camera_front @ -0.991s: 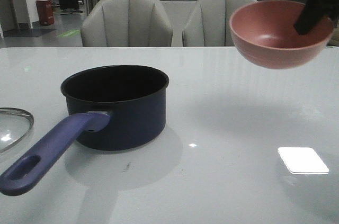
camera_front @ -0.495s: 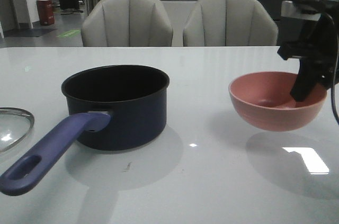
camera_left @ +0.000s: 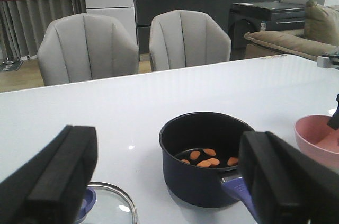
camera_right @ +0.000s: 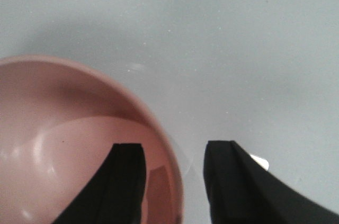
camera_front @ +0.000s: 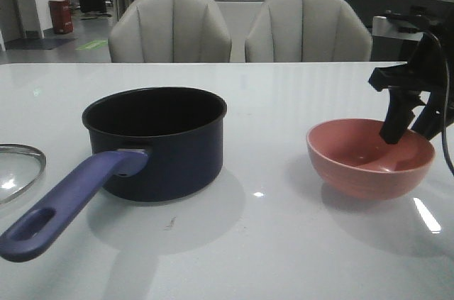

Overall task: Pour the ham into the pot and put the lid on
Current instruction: 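Release the bowl and withdraw the right gripper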

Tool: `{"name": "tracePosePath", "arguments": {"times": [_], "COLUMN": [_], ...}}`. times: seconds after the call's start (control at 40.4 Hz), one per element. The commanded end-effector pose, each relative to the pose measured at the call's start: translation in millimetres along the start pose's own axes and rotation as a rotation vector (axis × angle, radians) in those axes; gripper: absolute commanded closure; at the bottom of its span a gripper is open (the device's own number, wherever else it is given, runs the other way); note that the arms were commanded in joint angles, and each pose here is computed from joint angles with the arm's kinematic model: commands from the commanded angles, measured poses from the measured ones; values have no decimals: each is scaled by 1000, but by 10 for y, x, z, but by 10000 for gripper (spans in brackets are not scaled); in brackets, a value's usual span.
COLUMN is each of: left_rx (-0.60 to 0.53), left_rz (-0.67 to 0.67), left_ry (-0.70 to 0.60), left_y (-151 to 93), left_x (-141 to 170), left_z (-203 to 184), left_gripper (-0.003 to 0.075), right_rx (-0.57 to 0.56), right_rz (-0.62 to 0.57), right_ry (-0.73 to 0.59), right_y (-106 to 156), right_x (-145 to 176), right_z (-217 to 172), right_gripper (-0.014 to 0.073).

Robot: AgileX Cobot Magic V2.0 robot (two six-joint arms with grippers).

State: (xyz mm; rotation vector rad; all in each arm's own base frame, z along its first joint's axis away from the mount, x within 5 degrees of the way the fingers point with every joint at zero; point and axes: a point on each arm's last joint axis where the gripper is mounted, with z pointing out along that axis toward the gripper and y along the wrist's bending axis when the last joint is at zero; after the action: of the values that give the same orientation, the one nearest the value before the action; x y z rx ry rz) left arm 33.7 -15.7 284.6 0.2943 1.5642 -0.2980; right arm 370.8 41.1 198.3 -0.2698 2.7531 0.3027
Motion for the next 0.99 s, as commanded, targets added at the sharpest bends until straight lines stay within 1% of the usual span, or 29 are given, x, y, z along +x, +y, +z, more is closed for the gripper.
{"name": "tracePosePath", "arguments": {"times": [0.0,0.149,0.173,0.223,0.347,0.446,0.619,0.743,0.966], "left_rx": [4,4,4,4,4,4,4,3,3], "left_rz": [-11,-11,-11,-11,-11,-11,-11,-11,-11], "left_ry": [-91,-91,-91,-91,-91,-91,-99,-107,-105], "left_y": [0,0,0,0,0,0,1,2,1], "left_x": [-146,-146,-146,-146,-146,-146,-152,-160,-158], "left_z": [-16,-16,-16,-16,-16,-16,-17,-18,-18], "left_gripper": [136,136,136,136,136,136,136,136,136], "right_rx": [22,29,36,45,84,106,131,143,107], "right_rz": [-47,-93,-97,-94,-80,-52,-18,-41,-86], "right_ry": [-124,-175,-209,-244,-384,-526,-743,-881,-966], "right_y": [59,134,154,172,219,267,368,462,564], "right_x": [-121,-24,1,78,286,477,934,1270,1881], "right_z": [-455,-723,-811,-875,-1093,-1284,-1624,-1778,-1765], "right_gripper": [200,200,200,200,200,200,200,200,200]}}
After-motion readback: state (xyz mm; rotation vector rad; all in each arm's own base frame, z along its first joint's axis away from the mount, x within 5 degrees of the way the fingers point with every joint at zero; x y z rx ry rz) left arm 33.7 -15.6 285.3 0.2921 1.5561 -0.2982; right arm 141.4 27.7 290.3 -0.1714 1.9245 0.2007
